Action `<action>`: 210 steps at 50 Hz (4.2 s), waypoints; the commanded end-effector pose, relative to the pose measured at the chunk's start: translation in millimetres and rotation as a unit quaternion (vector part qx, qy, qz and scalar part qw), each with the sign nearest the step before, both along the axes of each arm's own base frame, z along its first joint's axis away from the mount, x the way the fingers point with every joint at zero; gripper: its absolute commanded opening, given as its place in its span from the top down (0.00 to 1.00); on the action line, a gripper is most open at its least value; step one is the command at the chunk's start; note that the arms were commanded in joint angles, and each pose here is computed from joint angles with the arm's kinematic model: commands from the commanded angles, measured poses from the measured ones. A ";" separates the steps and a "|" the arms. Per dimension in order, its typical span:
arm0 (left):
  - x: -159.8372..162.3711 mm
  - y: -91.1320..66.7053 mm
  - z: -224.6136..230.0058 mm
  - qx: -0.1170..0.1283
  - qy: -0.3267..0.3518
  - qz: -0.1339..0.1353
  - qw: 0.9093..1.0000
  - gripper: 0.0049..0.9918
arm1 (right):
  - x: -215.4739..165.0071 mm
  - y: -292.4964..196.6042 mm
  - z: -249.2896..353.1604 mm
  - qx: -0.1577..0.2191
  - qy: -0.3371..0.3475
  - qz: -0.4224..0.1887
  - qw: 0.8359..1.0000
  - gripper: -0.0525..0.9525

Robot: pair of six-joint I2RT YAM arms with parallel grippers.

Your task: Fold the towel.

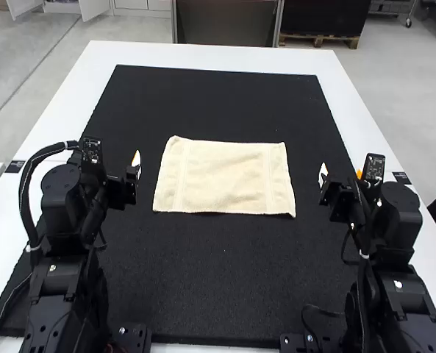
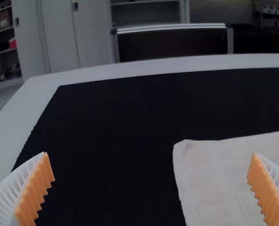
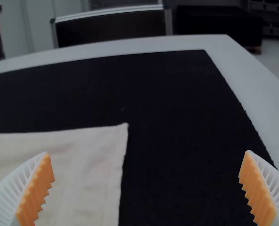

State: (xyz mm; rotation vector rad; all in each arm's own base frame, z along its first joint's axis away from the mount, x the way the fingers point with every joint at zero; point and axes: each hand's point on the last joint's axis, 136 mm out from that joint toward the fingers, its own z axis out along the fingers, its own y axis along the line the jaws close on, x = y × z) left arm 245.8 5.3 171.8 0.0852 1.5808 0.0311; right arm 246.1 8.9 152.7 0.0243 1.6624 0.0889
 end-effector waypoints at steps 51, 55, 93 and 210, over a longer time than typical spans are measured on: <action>0.0 -0.7 0.9 -0.003 -0.004 -0.002 1.000 0.02 | -0.3 2.1 -1.3 0.004 0.000 0.005 1.000 0.04; -0.1 -0.7 1.7 -0.003 -0.005 -0.002 1.000 0.02 | -0.3 2.1 -1.3 0.004 0.000 0.005 1.000 0.04; 0.0 -1.7 1.3 -0.003 -0.005 -0.004 1.000 0.02 | -0.3 2.9 -1.3 0.009 0.000 0.006 1.000 0.04; 216.9 -116.5 -3.5 -0.020 0.239 -0.141 0.961 0.04 | 266.2 78.8 21.5 -0.031 0.218 0.199 0.955 0.04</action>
